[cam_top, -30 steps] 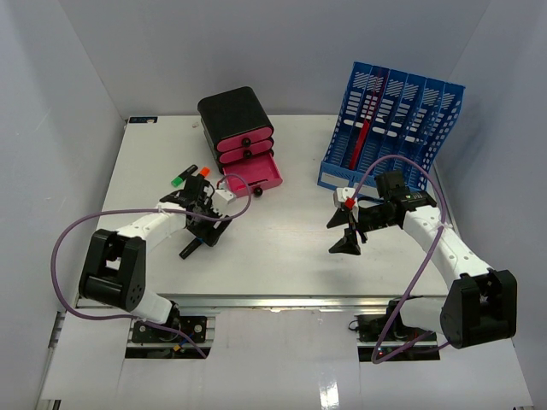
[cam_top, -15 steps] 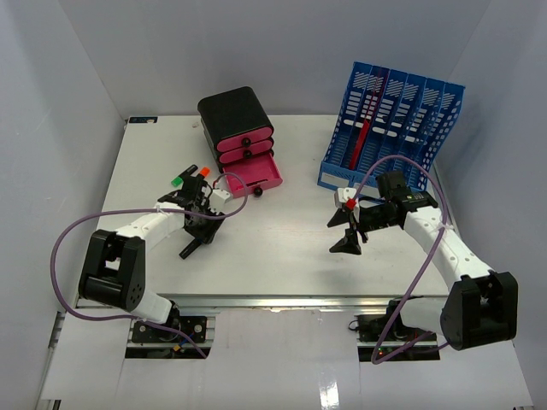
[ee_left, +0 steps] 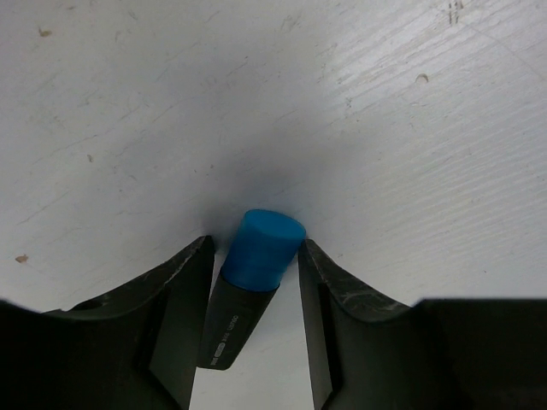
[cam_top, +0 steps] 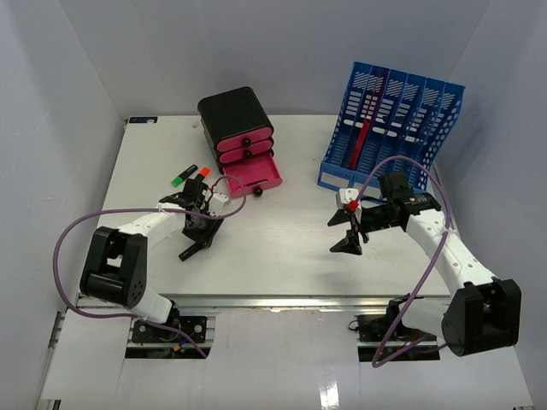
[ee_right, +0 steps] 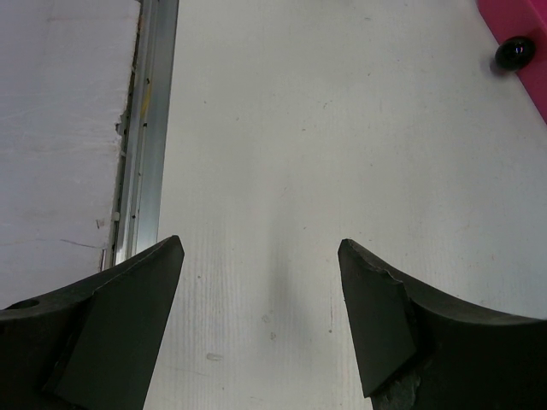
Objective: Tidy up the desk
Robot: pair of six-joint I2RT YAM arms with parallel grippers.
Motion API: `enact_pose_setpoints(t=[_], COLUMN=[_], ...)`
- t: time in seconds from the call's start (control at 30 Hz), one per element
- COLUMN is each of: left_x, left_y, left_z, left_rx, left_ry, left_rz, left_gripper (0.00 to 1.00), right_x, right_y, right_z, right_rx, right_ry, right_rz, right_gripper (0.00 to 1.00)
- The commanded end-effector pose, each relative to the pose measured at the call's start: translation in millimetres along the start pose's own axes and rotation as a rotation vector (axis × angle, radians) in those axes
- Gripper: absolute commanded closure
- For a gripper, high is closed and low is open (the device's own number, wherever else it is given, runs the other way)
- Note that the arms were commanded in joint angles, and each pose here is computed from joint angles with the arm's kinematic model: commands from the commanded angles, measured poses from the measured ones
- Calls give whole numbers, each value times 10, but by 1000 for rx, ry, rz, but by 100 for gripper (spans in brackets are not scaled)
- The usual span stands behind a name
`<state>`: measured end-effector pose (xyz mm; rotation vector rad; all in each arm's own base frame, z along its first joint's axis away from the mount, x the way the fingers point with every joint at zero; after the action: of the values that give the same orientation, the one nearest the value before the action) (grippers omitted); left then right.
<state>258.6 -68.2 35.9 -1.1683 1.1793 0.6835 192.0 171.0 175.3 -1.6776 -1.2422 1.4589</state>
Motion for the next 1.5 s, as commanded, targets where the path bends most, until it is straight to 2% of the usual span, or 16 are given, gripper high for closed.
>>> enact_pose_setpoints(t=[0.0,0.13,0.33,0.4,0.8,0.9,1.07,1.23,1.37,1.47], left_x=[87,97,36,3,-217,-378,-741,-941,-1084,-1081], left_y=[67,-27,-182,-248,-523,-706,-1088,-1336,-1650,-1848], left_z=[-7,19,-11,-39,-248,-383,-795,-1047,-1082,-1037], left_rx=[-48,-82,-121,-130,-227,-269,-360,-516,-629,-824], left_ry=[2,-20,-27,-17,82,166,456,675,786,852], left_rz=[42,28,-24,-47,-181,-263,-419,-490,-618,-669], left_gripper=[48,51,64,71,87,88,87,88,87,88], right_x=[-14,-14,-1,-4,-38,-37,-57,-59,-66,-65], right_y=[-44,-28,15,46,96,106,96,83,90,92], right_z=[61,55,60,56,25,25,16,29,22,29], right_rx=[12,18,39,53,77,85,76,70,67,65], right_ry=[-7,-6,-13,-13,1,0,9,10,12,12], right_rz=[-32,-30,-30,-24,-28,-28,-27,-32,-25,-26], right_gripper=[20,20,20,20,20,20,20,20,20,20])
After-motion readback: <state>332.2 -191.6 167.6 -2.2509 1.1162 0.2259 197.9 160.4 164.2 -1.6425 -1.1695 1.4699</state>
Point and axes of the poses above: each gripper's point midway between its finger pads, its own x axis out along the fingers, its own z axis along the line the jaws close on, y = z × x, the point moved 2 cm from there along -x, back along the fingers, and after that the axes turned 14 degrees about -x, right-handed, at the moved point
